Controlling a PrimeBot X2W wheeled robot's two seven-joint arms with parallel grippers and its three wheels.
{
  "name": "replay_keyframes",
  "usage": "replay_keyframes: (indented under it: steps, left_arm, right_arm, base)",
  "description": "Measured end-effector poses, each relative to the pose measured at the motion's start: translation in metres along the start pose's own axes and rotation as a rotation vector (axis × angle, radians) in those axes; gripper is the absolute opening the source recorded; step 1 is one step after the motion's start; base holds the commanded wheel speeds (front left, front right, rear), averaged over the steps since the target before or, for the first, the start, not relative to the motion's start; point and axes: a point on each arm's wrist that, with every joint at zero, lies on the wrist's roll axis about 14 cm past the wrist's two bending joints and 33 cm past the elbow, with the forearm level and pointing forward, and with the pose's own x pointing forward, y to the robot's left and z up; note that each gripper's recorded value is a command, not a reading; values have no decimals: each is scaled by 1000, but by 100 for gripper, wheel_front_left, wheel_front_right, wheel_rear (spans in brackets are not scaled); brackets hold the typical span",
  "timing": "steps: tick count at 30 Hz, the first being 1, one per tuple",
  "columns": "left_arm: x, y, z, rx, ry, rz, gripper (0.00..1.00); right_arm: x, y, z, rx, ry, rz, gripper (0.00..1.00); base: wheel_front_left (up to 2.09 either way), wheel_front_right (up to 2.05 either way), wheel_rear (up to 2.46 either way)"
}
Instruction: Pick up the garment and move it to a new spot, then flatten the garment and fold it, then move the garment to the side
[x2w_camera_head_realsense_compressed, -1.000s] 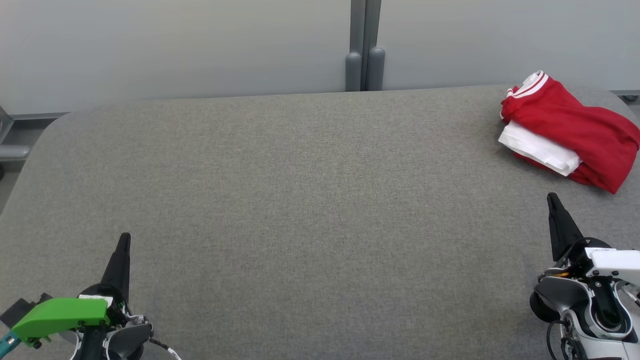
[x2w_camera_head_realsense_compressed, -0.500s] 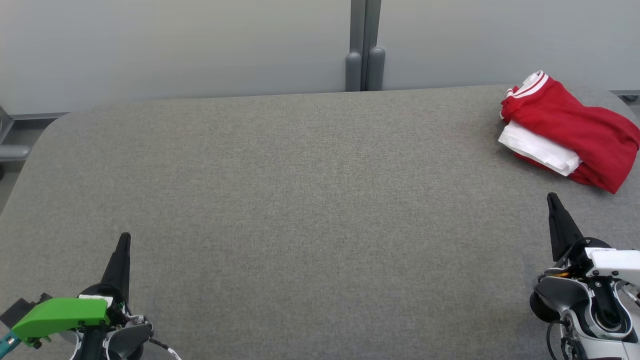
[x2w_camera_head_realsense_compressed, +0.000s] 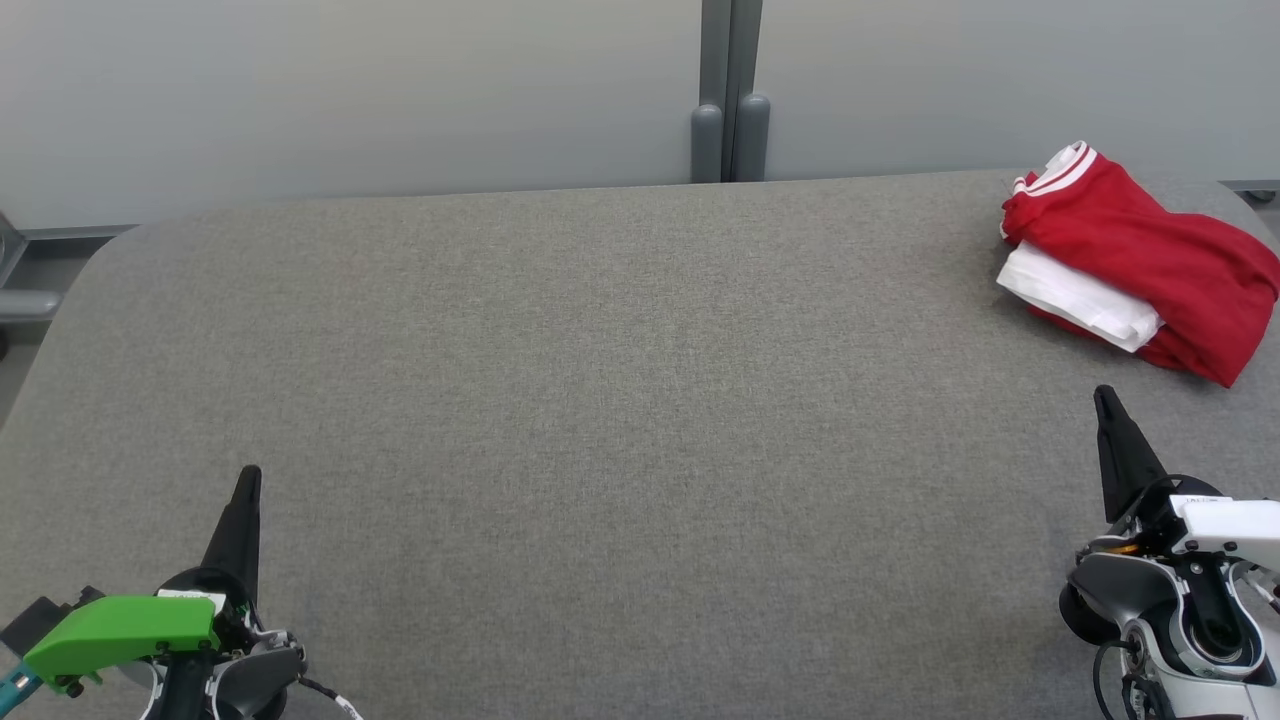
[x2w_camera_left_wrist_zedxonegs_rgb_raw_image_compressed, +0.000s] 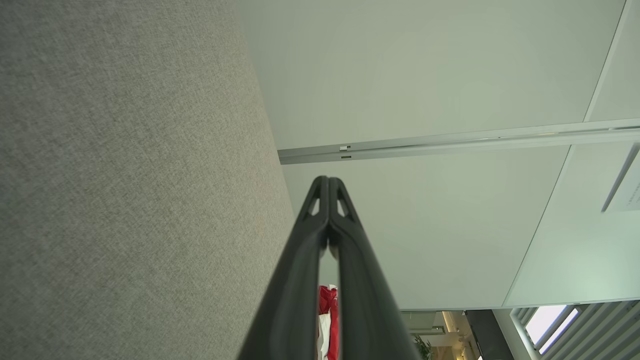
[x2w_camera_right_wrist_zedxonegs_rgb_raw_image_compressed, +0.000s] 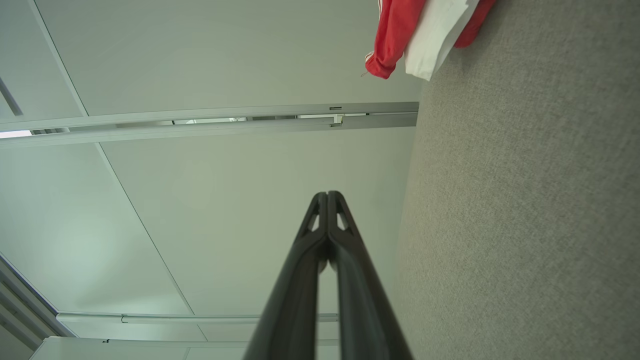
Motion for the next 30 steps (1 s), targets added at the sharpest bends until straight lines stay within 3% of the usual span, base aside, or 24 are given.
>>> replay_keyframes:
  steps: [30]
  left_arm:
    - [0,0,0,0,0,-2,0]
  right_arm:
    - [0,0,0,0,0,0,0]
  base:
    - [0,0,0]
